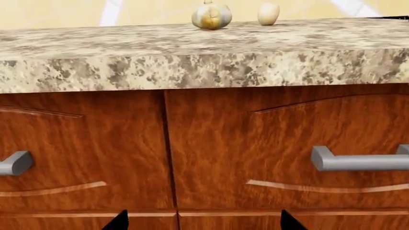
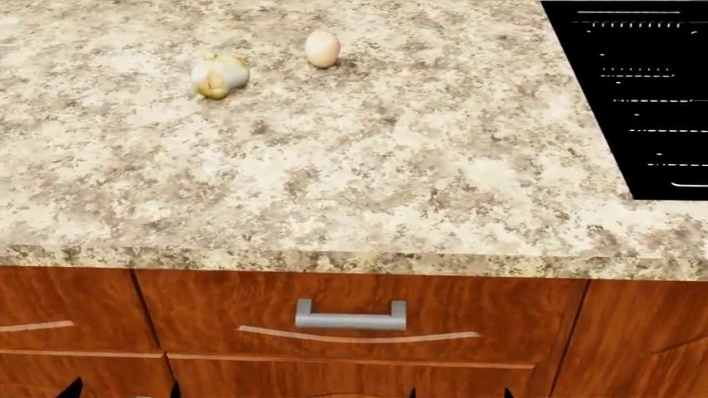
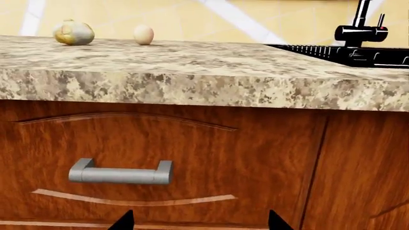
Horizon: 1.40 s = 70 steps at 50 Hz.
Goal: Place the apricot and the ginger on separate cutting boards.
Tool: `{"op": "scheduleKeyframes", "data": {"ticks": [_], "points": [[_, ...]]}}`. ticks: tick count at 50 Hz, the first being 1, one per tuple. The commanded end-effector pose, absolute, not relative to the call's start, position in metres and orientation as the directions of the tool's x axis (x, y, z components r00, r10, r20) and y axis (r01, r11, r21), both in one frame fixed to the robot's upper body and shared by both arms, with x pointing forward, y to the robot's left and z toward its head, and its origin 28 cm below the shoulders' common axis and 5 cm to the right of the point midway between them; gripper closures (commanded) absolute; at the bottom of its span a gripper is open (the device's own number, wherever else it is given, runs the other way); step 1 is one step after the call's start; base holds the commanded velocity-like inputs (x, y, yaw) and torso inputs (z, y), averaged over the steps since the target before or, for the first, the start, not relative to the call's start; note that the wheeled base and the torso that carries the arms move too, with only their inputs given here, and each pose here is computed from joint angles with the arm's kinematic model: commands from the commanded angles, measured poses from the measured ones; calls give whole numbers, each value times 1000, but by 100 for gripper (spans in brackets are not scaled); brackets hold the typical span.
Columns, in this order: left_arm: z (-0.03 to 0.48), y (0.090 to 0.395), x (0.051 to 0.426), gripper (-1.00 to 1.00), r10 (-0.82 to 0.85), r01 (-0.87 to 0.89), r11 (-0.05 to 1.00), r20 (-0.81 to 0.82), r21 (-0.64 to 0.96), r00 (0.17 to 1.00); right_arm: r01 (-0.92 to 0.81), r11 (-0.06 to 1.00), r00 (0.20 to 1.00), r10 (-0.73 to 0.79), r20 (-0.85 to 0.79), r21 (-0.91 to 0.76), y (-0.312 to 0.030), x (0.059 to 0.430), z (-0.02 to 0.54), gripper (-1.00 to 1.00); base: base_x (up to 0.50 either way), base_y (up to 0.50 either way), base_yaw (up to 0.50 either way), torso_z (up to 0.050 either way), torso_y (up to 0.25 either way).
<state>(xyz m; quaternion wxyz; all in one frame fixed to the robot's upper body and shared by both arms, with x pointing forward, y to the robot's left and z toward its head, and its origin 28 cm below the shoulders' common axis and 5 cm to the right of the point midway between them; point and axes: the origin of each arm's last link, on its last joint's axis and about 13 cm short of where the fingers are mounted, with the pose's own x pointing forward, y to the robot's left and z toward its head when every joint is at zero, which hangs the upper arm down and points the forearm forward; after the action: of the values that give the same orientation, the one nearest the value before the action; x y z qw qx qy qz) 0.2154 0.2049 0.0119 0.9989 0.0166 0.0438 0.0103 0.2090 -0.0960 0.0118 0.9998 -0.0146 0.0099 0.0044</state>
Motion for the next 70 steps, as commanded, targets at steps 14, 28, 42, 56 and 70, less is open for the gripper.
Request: {"op": "scheduleKeyframes", "data": {"ticks": [14,28,42,56,70], "points": [[12,206,215,-100,31,-30,999,-72,15,997,-17,1000,1000,16,-23,-19,-96,210,12,-100,0,0,0,0,0],[14,205,217,-100,31,-30,999,-40,28,999,-17,1000,1000,16,-25,-24,-95,210,12,-100,0,0,0,35,0],[14,204,217,-100,26,-25,999,-38,31,999,-17,1000,1000,17,-23,-26,-96,210,12,-100,0,0,0,50,0],[12,206,213,-100,8,-7,999,-34,40,999,-17,999,1000,17,-22,-28,-95,210,12,-100,0,0,0,50,0],[16,202,216,-100,2,-1,1000,-47,17,999,-9,1000,1000,9,-11,-8,-96,211,17,-100,0,0,0,7,0]]}}
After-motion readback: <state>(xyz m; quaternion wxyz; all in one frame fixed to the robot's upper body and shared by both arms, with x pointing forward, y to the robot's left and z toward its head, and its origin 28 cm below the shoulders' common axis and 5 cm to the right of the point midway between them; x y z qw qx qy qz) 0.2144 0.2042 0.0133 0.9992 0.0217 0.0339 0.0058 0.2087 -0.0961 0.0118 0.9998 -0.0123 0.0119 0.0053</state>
